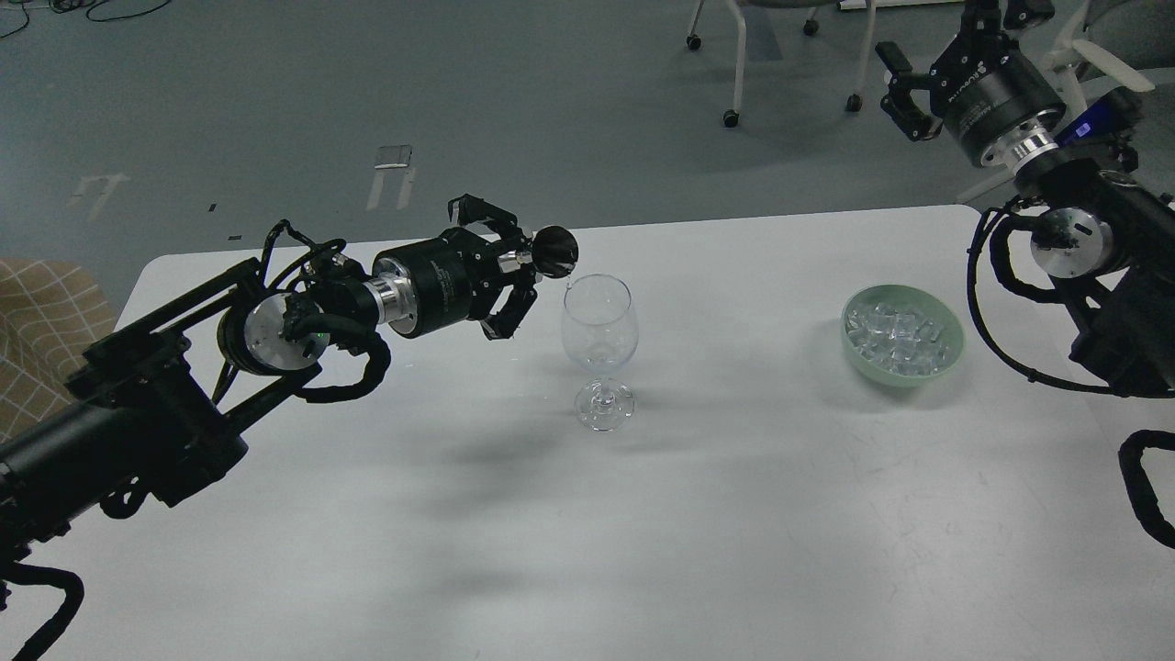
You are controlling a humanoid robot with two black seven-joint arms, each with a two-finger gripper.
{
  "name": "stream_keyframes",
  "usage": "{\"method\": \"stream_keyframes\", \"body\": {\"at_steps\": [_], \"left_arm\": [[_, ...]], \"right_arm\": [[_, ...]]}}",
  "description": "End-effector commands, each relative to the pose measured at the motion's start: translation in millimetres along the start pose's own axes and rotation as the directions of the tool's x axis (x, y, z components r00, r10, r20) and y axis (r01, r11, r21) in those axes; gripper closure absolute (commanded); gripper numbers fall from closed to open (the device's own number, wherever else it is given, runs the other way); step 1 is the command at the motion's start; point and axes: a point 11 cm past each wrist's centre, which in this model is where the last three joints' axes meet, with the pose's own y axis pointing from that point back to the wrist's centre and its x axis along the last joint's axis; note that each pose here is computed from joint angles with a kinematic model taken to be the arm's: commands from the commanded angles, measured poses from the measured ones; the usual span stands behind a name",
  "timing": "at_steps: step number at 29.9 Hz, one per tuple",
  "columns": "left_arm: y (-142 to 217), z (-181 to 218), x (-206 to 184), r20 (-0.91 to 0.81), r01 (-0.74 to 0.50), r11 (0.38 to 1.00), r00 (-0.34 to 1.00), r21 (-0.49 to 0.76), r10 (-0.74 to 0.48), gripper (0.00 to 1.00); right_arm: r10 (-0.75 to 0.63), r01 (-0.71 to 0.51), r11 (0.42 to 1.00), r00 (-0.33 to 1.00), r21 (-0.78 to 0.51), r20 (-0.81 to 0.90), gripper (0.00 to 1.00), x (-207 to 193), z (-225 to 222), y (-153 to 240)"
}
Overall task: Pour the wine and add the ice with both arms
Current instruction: 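Tilt the jigger with the left gripper to pour into the glass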
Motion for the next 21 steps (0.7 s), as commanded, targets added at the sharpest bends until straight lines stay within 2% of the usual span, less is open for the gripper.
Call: {"method": "stream_keyframes", "body": {"at_steps": [1, 14, 21], "left_arm": [[-1.9, -2.5, -1.9, 0.034, -0.002, 1.000, 0.999, 0.006, 0.002, 0.93], [0.8, 0.8, 1.4, 0.053, -0.015, 1.000, 0.998, 0.000, 0.015, 0.93], [-0.6, 0.3, 1.6, 0.154, -0.037, 0.999, 0.987, 0.002, 0.036, 0.93]], "right_arm": [[0.000, 0.000, 1.000, 1.000, 0.000, 0.000, 0.00, 0.0, 0.0, 0.0], [0.000, 0.000, 1.000, 1.000, 0.000, 0.000, 0.00, 0.0, 0.0, 0.0], [-0.001, 0.001, 1.000, 1.000, 0.001, 0.000, 0.00, -0.3, -0.7, -0.5]]}}
